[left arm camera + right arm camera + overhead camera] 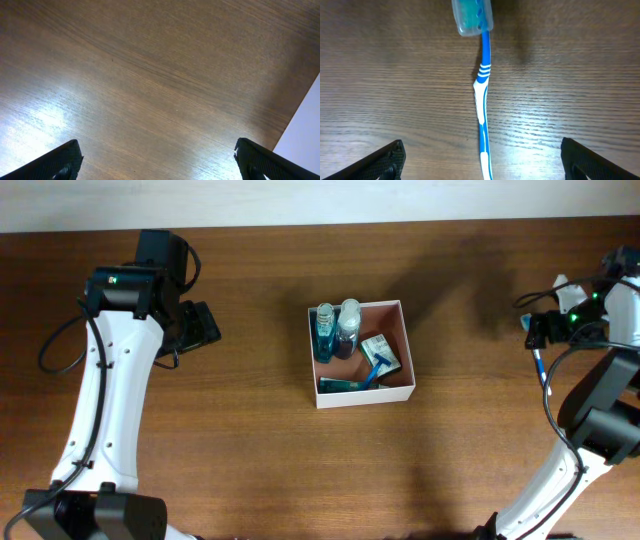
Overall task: Pack container
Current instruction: 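Lower the right gripper and grasp the blue-white toothbrush handle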
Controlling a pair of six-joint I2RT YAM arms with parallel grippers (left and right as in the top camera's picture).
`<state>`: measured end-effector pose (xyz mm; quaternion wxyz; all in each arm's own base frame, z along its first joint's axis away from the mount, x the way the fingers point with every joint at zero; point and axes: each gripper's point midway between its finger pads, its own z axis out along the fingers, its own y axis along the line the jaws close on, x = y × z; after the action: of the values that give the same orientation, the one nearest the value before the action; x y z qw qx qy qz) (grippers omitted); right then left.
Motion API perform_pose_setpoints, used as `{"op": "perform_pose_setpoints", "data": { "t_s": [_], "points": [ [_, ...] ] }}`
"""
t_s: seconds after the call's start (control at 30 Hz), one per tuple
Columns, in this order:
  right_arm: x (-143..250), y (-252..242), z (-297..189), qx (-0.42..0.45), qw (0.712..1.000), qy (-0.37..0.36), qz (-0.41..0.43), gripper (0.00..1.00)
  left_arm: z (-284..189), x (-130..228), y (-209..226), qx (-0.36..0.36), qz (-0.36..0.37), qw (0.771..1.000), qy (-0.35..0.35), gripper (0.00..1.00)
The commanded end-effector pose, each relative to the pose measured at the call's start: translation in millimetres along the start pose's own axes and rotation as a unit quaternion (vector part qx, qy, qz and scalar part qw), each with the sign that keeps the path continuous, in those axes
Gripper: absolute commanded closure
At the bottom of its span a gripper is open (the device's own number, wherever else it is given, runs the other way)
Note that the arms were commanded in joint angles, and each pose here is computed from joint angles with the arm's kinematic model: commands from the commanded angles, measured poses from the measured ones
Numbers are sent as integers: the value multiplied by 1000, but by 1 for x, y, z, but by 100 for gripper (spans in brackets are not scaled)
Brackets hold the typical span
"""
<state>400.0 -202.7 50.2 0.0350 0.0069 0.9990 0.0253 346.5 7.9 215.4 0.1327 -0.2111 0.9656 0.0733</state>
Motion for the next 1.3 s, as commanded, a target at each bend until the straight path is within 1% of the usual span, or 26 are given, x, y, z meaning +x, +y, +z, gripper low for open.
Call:
{"op": "perform_pose_setpoints", "data": {
  "t_s": [0.0,0.43,0.67,1.03,1.1,1.27],
  "points": [
    [7,-2,11,2,1000,21,-6,5,4,0,1,-6,-5,1000,3,1],
    [18,-7,22,8,999,44,-1,5,4,0,1,-6,-5,1000,3,1],
    [30,-5,38,6,998,61,-1,5,4,0,1,-6,-5,1000,3,1],
    [33,-3,45,4,998,64,-12,5,4,0,1,-6,-5,1000,3,1],
    [34,-4,49,7,998,64,-15,2,4,0,1,-6,-5,1000,3,1],
    [30,-10,52,20,998,56,-18,2,4,0,1,-6,-5,1000,3,1]
  ]
}}
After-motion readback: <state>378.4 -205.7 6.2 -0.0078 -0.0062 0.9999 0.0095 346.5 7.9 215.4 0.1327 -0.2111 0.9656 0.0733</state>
